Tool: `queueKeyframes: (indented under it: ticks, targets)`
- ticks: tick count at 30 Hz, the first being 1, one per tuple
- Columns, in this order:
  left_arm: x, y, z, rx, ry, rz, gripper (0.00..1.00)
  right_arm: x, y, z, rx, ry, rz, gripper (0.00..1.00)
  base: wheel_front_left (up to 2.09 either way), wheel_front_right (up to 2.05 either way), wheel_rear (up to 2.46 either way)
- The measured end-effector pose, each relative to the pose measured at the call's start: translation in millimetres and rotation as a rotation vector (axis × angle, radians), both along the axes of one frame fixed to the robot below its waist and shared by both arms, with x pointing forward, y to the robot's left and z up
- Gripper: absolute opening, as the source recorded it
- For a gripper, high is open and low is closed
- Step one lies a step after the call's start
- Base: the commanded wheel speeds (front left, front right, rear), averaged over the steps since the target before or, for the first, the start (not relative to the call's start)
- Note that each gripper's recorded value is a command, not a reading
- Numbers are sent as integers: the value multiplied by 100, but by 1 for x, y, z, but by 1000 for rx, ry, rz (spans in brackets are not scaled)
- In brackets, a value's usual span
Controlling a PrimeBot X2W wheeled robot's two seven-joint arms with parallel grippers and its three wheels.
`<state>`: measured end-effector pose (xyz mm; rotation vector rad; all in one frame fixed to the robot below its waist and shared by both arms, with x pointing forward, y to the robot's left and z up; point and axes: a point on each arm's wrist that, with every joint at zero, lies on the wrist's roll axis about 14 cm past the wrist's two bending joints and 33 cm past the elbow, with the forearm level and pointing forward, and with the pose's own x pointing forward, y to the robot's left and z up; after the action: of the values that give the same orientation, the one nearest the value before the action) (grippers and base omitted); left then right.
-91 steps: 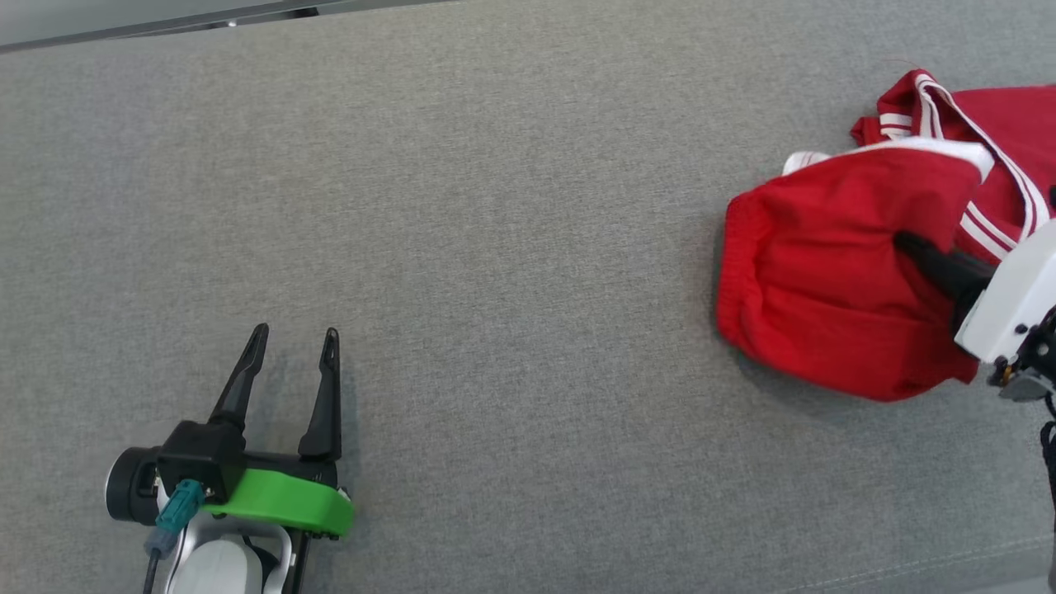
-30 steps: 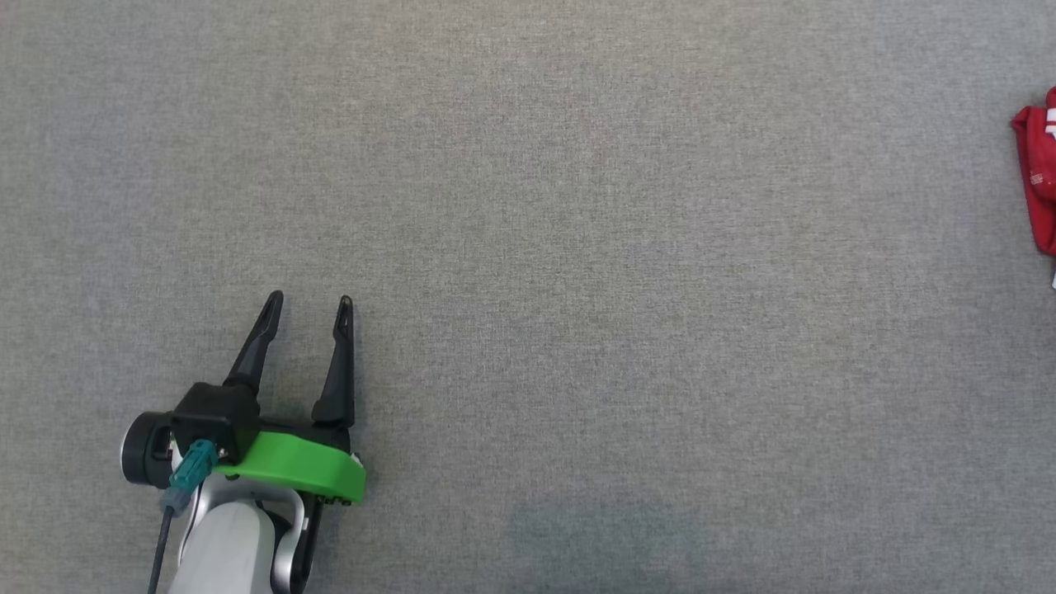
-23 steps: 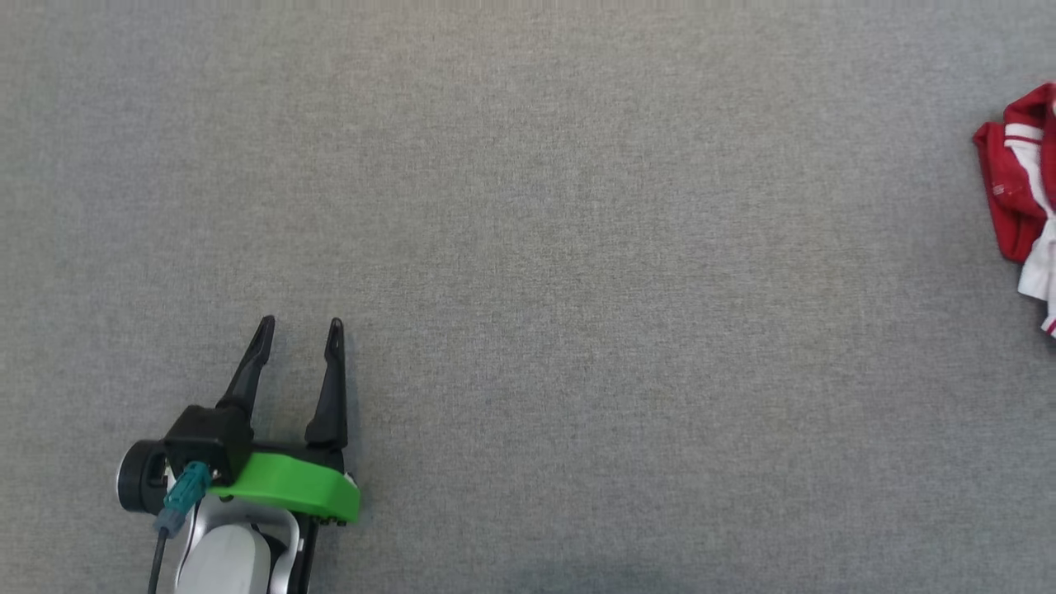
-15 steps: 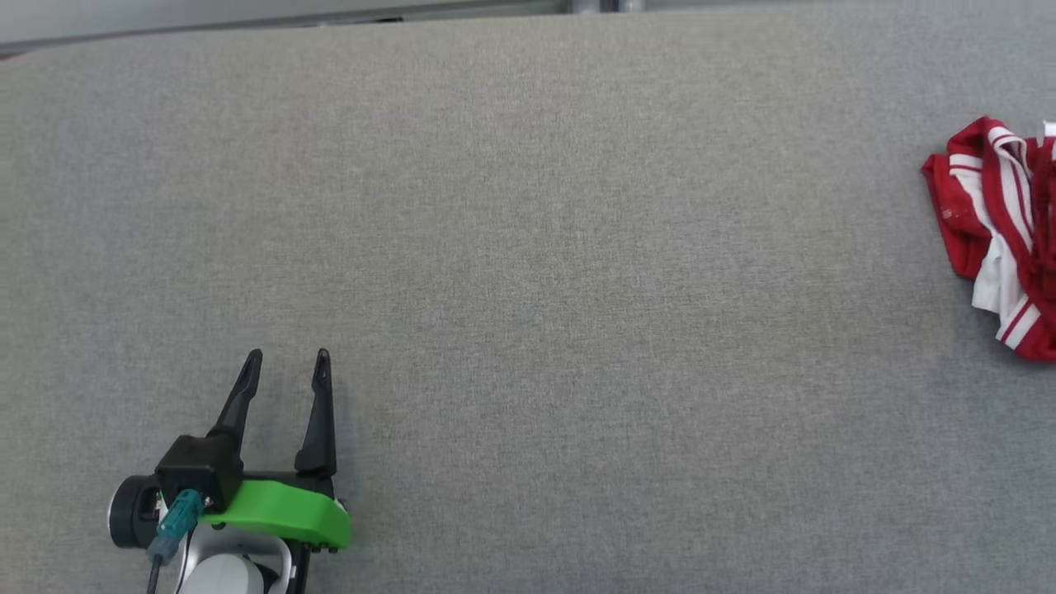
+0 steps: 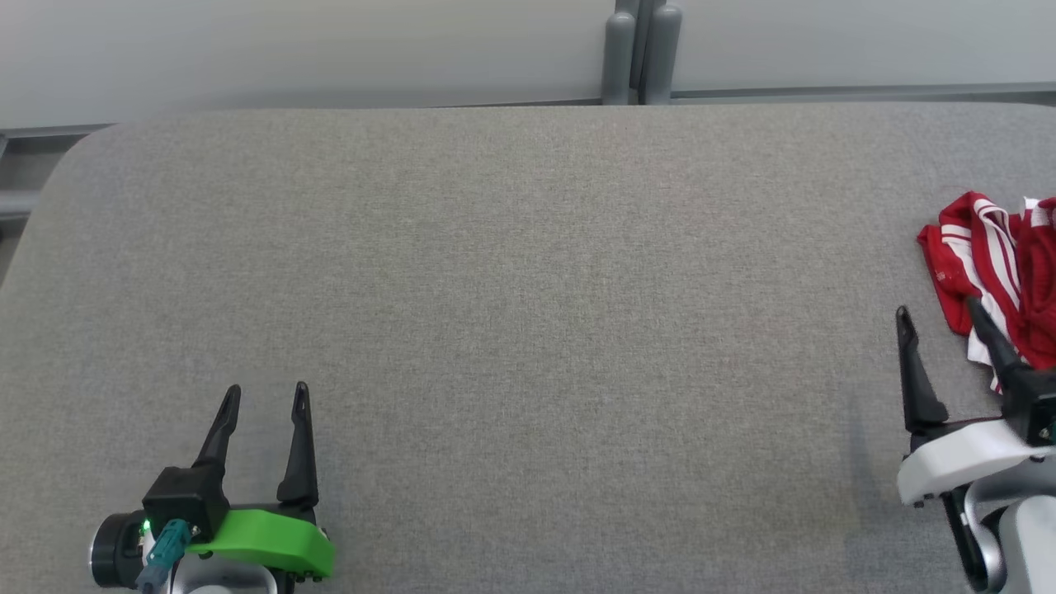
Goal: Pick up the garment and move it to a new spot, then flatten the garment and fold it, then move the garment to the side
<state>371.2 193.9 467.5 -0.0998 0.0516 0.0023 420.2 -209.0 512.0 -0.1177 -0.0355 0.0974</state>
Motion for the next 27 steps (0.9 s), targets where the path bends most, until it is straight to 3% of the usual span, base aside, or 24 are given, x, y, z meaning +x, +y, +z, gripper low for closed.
queueKeyframes:
  ticks: [5,10,27]
  targets:
    - [-13,11,2,1,-3,29,100,-20,15,-31,-6,58,0,100,0,0,0]
    - [-25,15,1,-5,-1,37,100,-34,22,-38,33,73,-14,100,0,0,0]
    - [-33,12,11,-12,-37,21,100,-55,18,-21,-10,18,-38,100,0,0,0]
